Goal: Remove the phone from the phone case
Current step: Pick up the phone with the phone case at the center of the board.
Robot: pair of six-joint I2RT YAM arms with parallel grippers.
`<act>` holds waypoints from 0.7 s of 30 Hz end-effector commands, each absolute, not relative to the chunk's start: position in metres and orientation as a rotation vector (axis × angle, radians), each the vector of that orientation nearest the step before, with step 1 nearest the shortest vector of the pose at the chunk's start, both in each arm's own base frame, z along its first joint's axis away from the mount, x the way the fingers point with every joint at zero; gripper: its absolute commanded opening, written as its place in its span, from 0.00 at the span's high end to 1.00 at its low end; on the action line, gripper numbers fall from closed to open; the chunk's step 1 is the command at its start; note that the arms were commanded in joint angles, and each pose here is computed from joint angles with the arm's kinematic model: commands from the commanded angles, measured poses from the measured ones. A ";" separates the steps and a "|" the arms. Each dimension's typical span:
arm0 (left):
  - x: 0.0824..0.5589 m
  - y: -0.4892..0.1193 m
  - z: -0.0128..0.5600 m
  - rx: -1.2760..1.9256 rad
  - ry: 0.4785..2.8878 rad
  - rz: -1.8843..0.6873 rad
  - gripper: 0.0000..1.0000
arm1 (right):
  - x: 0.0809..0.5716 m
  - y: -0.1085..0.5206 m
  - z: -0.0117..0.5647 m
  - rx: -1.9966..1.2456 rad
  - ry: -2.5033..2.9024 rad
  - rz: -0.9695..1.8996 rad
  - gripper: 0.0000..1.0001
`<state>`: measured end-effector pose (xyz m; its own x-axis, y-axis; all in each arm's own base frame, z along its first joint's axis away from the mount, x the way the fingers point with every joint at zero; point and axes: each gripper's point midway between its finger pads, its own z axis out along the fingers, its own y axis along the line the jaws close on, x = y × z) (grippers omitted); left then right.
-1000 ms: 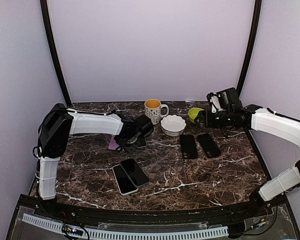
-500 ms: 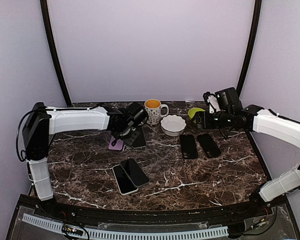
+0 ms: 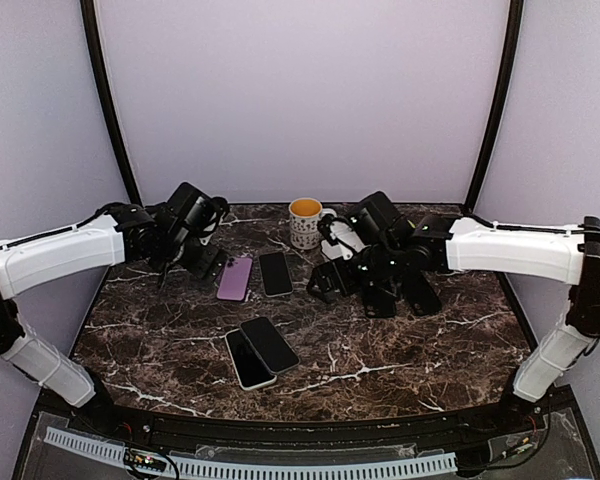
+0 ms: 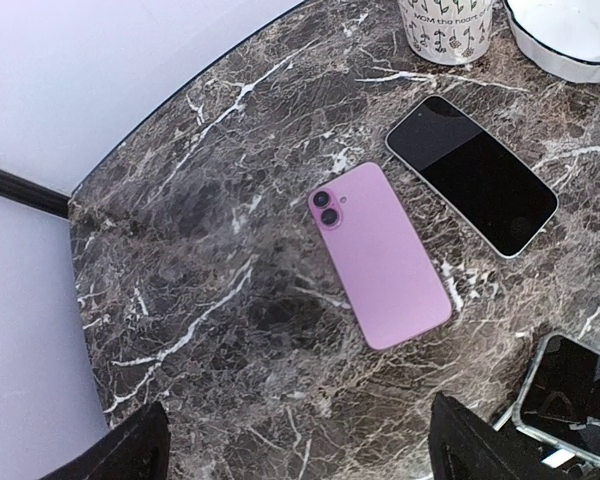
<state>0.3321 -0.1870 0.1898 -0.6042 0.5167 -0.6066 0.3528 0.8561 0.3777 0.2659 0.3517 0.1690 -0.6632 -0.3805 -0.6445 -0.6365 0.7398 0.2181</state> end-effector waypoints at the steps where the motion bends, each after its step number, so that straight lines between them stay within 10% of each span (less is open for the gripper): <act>1: 0.321 -0.166 0.195 0.675 2.229 0.307 0.08 | 0.231 0.396 0.157 -0.898 2.416 0.682 0.01; 21: 0.314 -0.154 0.191 0.590 2.204 0.213 0.09 | 0.185 0.460 0.062 -1.061 2.734 0.618 0.01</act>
<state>0.3147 -0.1547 0.1810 -0.5748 0.4996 -0.6481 0.3501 0.8660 0.3571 0.1895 0.4544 0.0605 -0.7317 -0.6131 -0.2980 -0.6816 0.6583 0.3193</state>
